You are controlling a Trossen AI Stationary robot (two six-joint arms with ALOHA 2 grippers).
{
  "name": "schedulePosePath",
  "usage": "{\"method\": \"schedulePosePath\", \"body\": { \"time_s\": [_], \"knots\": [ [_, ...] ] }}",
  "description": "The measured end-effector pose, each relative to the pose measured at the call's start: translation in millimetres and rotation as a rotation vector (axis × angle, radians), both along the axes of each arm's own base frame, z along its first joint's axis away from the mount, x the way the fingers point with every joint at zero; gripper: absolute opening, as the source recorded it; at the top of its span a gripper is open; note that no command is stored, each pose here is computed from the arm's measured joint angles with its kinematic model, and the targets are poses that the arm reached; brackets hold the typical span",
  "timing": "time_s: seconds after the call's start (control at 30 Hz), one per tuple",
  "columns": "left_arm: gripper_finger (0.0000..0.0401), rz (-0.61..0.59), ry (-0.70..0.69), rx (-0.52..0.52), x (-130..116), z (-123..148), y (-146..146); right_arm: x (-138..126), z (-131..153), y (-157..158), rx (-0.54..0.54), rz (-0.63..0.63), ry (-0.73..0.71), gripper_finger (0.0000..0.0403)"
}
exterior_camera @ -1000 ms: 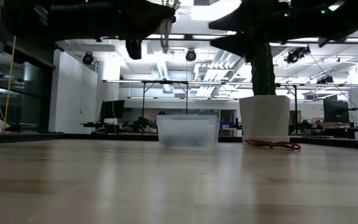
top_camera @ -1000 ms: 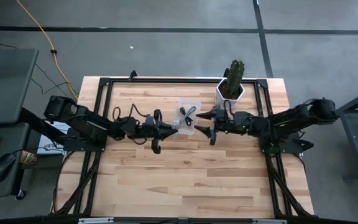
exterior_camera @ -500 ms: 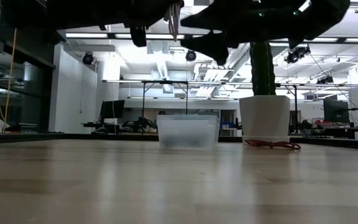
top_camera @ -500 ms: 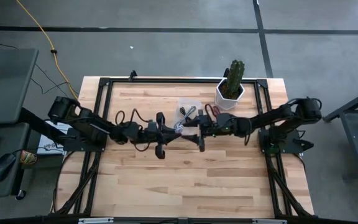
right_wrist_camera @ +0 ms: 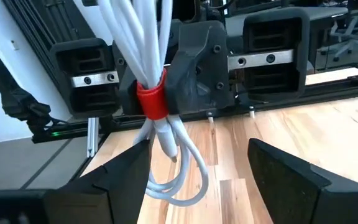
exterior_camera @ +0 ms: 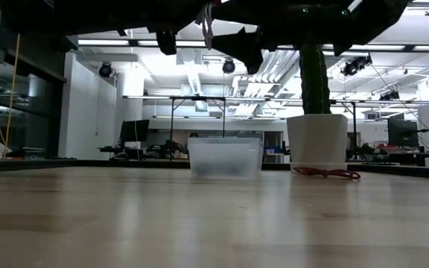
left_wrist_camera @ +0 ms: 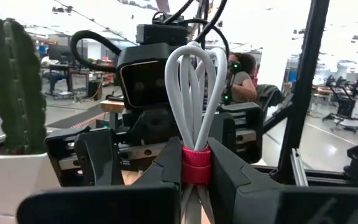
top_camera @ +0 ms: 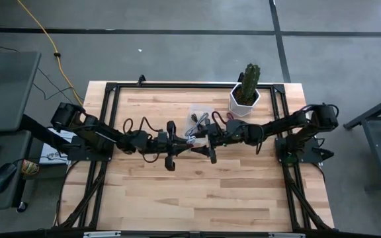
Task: Pick and place USB-C Cables
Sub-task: Put the white charger cable into the transparent bin
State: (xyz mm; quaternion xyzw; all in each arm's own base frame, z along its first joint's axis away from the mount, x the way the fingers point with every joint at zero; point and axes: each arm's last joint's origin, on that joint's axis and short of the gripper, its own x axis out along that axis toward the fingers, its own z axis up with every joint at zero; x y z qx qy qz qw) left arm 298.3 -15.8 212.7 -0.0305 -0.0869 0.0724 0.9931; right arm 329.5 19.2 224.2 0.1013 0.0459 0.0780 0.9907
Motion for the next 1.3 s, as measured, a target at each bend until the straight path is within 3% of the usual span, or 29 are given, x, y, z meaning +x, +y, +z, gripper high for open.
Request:
{"method": "schedulePosePath", "body": {
  "time_s": [0.3,0.53,0.77,1.0,1.3],
  "knots": [
    [0.0021,-0.001,0.059,0.046,0,-4,0,-11,7,-4,-0.009,-0.039,0.091,0.0261],
    [0.0021,0.072,0.068,0.044,-1,-4,2,-13,14,7,-0.023,0.017,0.050,0.0261],
    [0.0021,0.070,0.056,0.040,-1,-3,0,-12,14,7,-0.038,-0.129,0.040,0.0261],
    [0.0021,0.062,0.045,0.005,1,-2,0,-12,16,8,-0.030,-0.076,0.023,0.0261],
    [0.0021,0.023,0.061,0.003,24,-7,-3,-8,9,10,-0.007,-0.033,0.019,0.0261]
  ]
}}
